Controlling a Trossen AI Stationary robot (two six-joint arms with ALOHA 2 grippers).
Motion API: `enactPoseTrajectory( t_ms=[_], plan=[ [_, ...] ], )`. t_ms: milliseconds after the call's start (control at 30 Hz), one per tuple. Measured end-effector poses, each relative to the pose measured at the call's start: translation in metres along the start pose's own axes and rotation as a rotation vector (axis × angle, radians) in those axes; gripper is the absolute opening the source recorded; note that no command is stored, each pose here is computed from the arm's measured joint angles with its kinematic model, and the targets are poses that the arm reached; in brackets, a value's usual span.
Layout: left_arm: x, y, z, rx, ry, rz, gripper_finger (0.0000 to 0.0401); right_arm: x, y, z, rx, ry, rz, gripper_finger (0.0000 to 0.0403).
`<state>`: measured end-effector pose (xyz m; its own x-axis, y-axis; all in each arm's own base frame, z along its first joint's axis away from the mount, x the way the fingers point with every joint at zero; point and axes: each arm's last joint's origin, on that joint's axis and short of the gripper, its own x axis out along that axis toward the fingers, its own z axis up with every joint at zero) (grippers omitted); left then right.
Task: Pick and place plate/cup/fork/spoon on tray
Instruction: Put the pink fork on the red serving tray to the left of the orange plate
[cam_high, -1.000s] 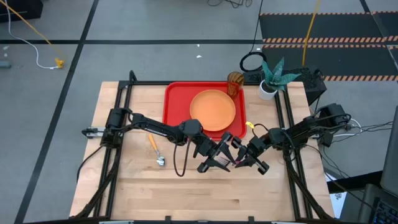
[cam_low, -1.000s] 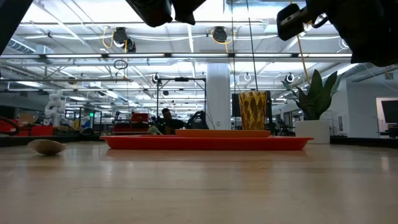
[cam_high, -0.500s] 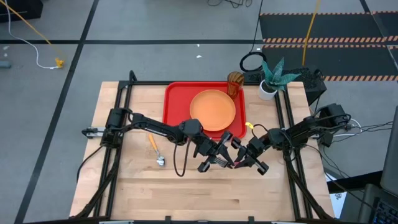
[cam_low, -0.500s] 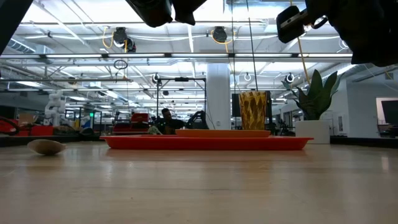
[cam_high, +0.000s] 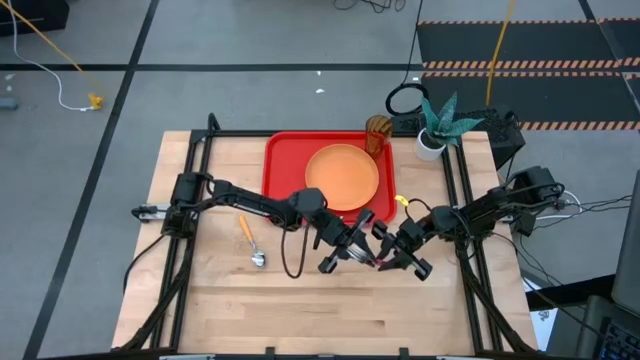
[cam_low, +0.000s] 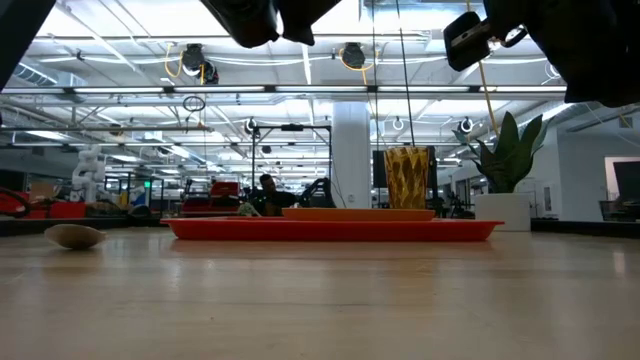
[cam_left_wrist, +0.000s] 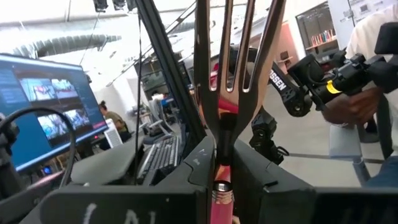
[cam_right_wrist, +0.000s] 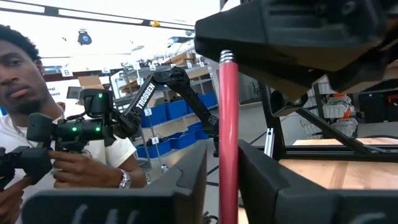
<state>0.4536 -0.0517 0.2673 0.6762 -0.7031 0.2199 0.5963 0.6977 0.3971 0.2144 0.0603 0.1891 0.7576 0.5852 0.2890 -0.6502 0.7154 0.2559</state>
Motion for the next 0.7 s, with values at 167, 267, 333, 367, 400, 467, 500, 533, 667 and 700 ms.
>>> enactPoseTrajectory(
  t_ms=[167, 267, 333, 367, 400, 467, 500, 533, 667, 700],
  plan=[
    [-0.006, 0.007, -0.002, -0.048, 0.006, 0.007, 0.0038, 0.000, 0.000, 0.000, 0.017, 0.001, -0.002, 0.0117],
    [-0.010, 0.011, -0.002, -0.078, 0.008, 0.008, 0.0037, -0.003, 0.000, -0.001, 0.030, -0.003, -0.032, 0.0143],
    [-0.012, 0.014, -0.003, -0.100, 0.014, 0.013, 0.0037, -0.007, 0.001, -0.001, 0.030, -0.016, -0.063, 0.0157],
    [-0.013, 0.015, -0.003, -0.109, 0.015, 0.017, 0.0037, -0.009, 0.001, -0.001, 0.029, -0.026, -0.081, 0.0164],
    [-0.015, 0.016, -0.004, -0.122, 0.016, 0.020, 0.0037, -0.012, 0.002, -0.001, 0.028, -0.031, -0.099, 0.0170],
    [-0.017, 0.019, -0.004, -0.139, 0.017, 0.026, 0.0037, -0.017, 0.004, 0.000, 0.027, -0.045, -0.126, 0.0180],
    [-0.018, 0.020, -0.004, -0.147, 0.018, 0.030, 0.0037, -0.021, 0.005, 0.001, 0.025, -0.053, -0.139, 0.0184],
    [-0.018, 0.020, -0.004, -0.152, 0.019, 0.032, 0.0037, -0.024, 0.007, 0.001, 0.023, -0.059, -0.146, 0.0187],
    [-0.022, 0.024, -0.005, -0.176, 0.030, 0.041, 0.0037, -0.035, 0.011, 0.001, 0.031, -0.051, -0.203, 0.0192],
    [-0.022, 0.024, -0.006, -0.179, 0.033, 0.042, 0.0037, -0.037, 0.011, 0.001, 0.029, -0.046, -0.216, 0.0192]
  ],
)
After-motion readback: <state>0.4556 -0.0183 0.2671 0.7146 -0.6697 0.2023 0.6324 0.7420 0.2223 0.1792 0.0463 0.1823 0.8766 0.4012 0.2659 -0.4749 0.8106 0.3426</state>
